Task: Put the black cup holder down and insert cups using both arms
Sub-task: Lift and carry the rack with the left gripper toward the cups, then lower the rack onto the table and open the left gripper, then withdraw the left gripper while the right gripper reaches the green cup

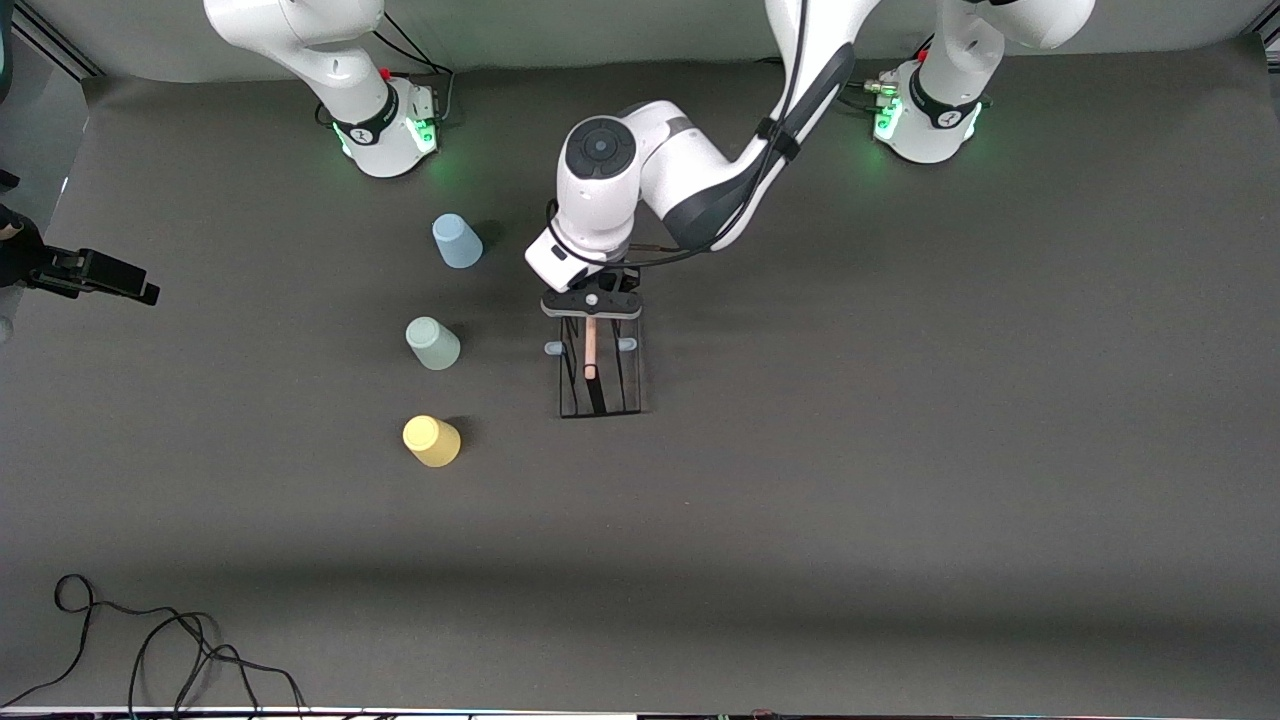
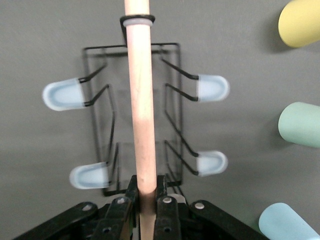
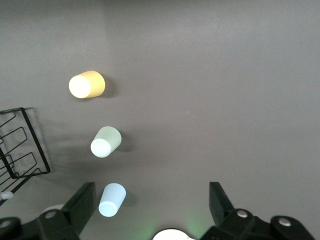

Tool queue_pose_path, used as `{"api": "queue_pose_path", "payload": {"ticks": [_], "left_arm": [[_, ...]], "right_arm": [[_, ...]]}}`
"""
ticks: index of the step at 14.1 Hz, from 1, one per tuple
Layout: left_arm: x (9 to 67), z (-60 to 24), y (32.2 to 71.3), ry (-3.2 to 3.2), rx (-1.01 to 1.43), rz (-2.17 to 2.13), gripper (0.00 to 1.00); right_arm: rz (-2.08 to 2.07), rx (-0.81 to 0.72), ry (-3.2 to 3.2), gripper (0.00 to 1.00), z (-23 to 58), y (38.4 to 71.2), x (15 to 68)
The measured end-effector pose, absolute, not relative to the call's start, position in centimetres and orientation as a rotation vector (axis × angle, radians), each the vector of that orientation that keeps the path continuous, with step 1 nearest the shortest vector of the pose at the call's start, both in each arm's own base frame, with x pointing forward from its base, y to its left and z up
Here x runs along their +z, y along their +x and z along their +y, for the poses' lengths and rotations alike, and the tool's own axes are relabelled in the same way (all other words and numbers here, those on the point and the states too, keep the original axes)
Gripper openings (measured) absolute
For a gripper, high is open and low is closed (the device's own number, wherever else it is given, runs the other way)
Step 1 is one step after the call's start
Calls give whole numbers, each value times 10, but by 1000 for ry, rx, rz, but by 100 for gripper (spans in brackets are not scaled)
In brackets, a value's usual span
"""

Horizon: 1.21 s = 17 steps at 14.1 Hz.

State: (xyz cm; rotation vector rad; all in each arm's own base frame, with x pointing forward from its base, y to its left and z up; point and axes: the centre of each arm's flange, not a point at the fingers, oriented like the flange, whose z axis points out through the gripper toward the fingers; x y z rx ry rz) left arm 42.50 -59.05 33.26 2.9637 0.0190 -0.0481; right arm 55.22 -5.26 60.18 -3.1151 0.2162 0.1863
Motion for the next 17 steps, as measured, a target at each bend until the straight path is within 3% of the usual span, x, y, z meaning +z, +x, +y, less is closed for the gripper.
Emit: {"api": "queue_pose_path", "payload": {"ticks": [5,7,13,17], "left_arm": [[329,-596,435,2902,8,43,16],[331,-596,438,2895,22,41,33],[372,-577,468,2867,80,92,99],[455,-509,494,3064,177,96,100]], "right_arm": [[216,186,-3115,100,-53,552,602],[216,186,-3115,100,-53,552,602],[213,188,-3115,100,-51,552,602],[268,192,-3101,100,-5,554,602]]}}
